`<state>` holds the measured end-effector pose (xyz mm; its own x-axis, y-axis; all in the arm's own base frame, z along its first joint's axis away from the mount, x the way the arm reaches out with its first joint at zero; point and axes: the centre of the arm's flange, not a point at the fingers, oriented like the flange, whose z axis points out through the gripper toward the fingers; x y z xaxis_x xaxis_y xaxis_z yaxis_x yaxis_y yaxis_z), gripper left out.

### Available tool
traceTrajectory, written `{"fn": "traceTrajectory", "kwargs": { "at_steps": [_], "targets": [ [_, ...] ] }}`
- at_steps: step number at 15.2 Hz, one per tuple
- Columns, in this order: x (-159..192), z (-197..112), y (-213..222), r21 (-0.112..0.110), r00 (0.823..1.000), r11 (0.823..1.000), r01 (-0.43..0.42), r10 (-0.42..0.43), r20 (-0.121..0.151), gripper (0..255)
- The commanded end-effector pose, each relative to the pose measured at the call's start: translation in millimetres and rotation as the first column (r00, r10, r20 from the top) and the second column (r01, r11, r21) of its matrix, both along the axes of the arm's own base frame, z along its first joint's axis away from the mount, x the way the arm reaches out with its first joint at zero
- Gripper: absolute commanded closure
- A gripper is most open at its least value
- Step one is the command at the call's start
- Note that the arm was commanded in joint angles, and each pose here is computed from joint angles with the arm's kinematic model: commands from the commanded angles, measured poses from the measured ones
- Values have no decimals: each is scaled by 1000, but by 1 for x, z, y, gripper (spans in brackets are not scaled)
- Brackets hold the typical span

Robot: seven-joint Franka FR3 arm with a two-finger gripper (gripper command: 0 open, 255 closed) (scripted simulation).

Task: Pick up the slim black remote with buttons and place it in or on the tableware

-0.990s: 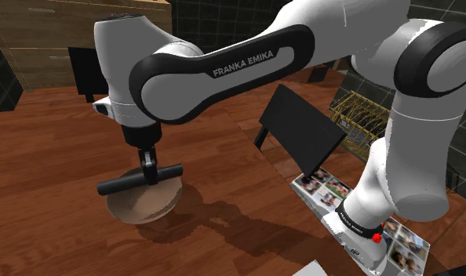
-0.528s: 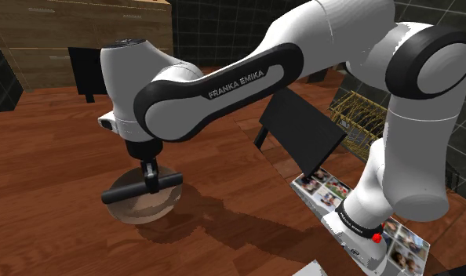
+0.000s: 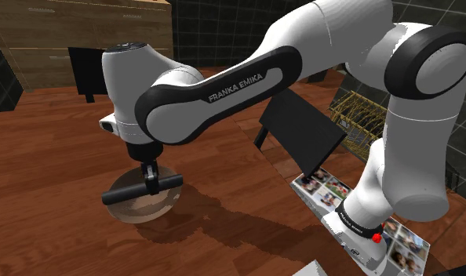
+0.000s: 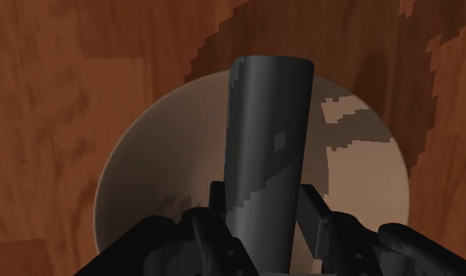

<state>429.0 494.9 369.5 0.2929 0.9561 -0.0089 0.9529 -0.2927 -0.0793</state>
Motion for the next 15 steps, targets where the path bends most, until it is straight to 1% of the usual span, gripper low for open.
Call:
{"fn": "traceTrajectory", "kwargs": {
  "at_steps": [1,6,10,15],
  "targets": [
    [0,-2,0,-1,1000,1000,-1,1,-2,0],
    [-1,-2,0,-1,1000,1000,-1,1,-2,0],
    [3,48,0,-1,1000,1000,-1,1,-2,0],
    [3,48,0,-1,1000,1000,-1,1,-2,0]
  ]
}}
